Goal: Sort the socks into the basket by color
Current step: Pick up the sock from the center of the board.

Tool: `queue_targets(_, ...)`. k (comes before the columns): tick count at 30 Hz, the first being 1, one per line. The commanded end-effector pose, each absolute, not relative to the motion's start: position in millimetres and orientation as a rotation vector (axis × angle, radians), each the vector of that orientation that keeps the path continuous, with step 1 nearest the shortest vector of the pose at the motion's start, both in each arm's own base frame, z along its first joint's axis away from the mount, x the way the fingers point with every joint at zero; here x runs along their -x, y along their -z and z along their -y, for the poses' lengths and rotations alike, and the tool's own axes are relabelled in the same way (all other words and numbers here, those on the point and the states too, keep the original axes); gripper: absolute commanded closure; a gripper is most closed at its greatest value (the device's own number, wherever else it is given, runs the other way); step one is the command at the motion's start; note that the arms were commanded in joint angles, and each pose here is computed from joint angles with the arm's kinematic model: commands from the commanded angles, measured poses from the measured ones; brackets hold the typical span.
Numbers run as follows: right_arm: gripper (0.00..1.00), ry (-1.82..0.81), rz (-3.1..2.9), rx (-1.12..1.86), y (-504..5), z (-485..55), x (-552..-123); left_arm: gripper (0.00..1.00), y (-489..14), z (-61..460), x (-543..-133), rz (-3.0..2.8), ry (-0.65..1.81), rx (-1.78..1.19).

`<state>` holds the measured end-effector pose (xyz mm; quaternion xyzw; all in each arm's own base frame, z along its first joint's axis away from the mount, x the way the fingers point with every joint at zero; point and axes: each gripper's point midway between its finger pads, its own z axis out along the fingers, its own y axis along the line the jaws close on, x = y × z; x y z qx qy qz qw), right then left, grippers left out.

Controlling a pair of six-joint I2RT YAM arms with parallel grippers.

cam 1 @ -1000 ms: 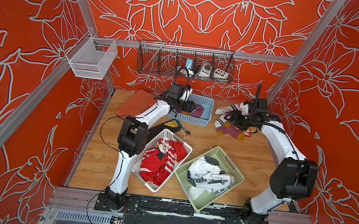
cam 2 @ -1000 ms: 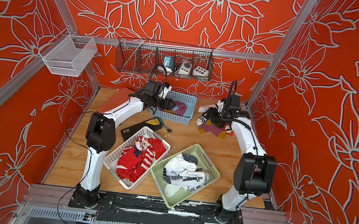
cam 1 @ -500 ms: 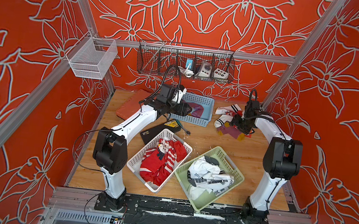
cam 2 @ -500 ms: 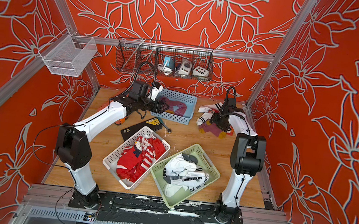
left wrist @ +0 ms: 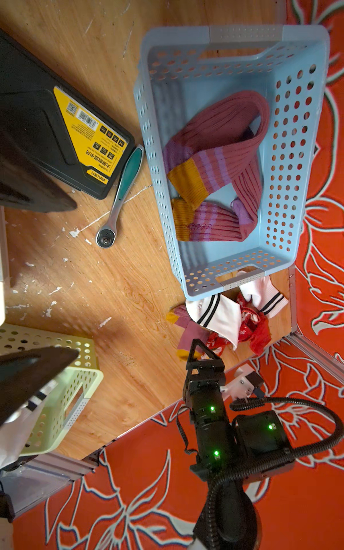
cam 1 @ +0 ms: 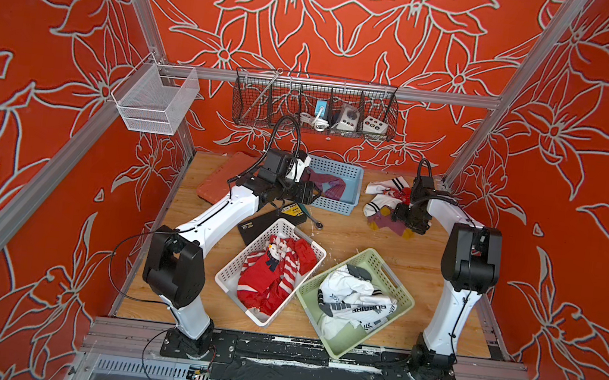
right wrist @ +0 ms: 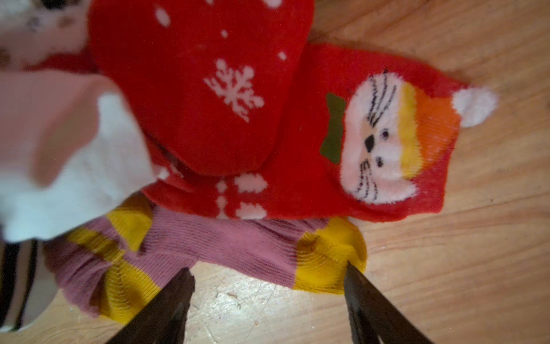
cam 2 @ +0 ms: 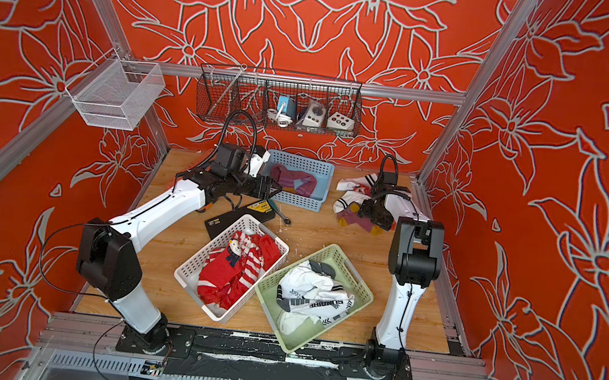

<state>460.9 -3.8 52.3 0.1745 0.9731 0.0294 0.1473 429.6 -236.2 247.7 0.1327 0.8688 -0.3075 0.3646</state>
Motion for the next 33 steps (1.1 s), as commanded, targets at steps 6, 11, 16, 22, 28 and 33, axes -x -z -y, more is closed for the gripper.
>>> queue_targets(6,0.27,-0.024,-2.851,-0.517,-26.5,14.8,-454.3,0.31,-264.5,237.2,-429.9,-2.195,0.813,-0.34)
queue_targets(11,0.41,-0.047,-2.861,-0.522,-17.7,12.9,-453.9,0.31,-264.7,236.7,-429.3,-2.197,0.807,-0.345)
queue_targets(16,0.76,-0.093,-2.872,-0.526,-12.2,7.7,-450.4,0.3,-265.1,236.2,-429.4,-2.196,0.801,-0.349)
queue_targets(22,1.0,-0.165,-2.831,-0.534,-33.1,-0.1,-443.6,0.3,-267.5,237.4,-429.9,-2.187,0.807,-0.355)
queue_targets(28,1.0,-0.255,-2.738,-0.549,-75.4,-9.2,-433.9,0.3,-274.8,247.9,-427.7,-2.16,0.837,-0.396)
queue_targets(33,1.0,-0.339,-2.654,-0.531,-112.5,-22.1,-422.4,0.29,-281.4,259.5,-421.3,-2.138,0.851,-0.448)
